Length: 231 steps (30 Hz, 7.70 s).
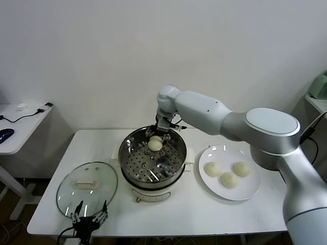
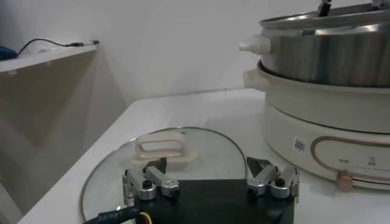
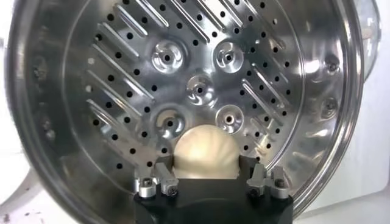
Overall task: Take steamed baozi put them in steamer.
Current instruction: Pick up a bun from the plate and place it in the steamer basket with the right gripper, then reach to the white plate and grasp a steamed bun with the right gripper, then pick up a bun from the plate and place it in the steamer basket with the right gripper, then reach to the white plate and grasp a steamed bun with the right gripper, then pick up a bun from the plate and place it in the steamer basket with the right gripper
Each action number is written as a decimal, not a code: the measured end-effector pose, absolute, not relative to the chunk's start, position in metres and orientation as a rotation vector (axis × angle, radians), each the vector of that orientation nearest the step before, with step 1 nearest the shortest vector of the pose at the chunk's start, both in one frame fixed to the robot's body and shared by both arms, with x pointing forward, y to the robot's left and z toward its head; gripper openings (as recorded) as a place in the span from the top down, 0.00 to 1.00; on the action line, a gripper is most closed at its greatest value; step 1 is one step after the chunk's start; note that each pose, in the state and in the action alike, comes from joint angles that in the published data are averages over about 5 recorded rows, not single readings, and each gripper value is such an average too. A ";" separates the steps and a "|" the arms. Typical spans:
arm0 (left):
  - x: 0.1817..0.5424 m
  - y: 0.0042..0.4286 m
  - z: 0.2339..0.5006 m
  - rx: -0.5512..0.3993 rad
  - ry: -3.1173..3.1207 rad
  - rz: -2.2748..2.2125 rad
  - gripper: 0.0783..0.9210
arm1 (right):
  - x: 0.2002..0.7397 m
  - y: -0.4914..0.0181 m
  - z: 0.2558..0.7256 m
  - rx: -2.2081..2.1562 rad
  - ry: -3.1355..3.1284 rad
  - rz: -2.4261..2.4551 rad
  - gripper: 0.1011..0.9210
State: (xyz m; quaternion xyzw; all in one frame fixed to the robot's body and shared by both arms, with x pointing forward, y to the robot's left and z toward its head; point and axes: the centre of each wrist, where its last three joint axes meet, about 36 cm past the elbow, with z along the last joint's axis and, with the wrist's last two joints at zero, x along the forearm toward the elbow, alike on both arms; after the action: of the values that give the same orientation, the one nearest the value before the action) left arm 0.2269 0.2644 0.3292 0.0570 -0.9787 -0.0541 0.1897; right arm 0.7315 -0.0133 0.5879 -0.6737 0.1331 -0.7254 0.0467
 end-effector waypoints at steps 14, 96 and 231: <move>0.220 0.256 0.334 0.138 -2.757 -0.158 0.12 | 0.737 -0.070 0.670 -2.143 0.572 -2.222 0.12; 0.221 0.260 0.341 0.148 -2.749 -0.150 0.12 | 0.681 -0.233 0.688 -2.108 2.514 -2.043 0.40; 0.222 0.259 0.353 0.146 -2.768 -0.150 0.12 | 0.661 -0.297 0.618 -2.199 2.227 -2.356 0.37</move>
State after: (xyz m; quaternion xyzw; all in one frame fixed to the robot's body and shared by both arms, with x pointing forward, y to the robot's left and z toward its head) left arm 0.2224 0.2588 0.3533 0.0515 -0.9806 -0.0530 0.1816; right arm 0.6606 -0.2969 0.6184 -0.5196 0.5263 -0.5567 -0.3783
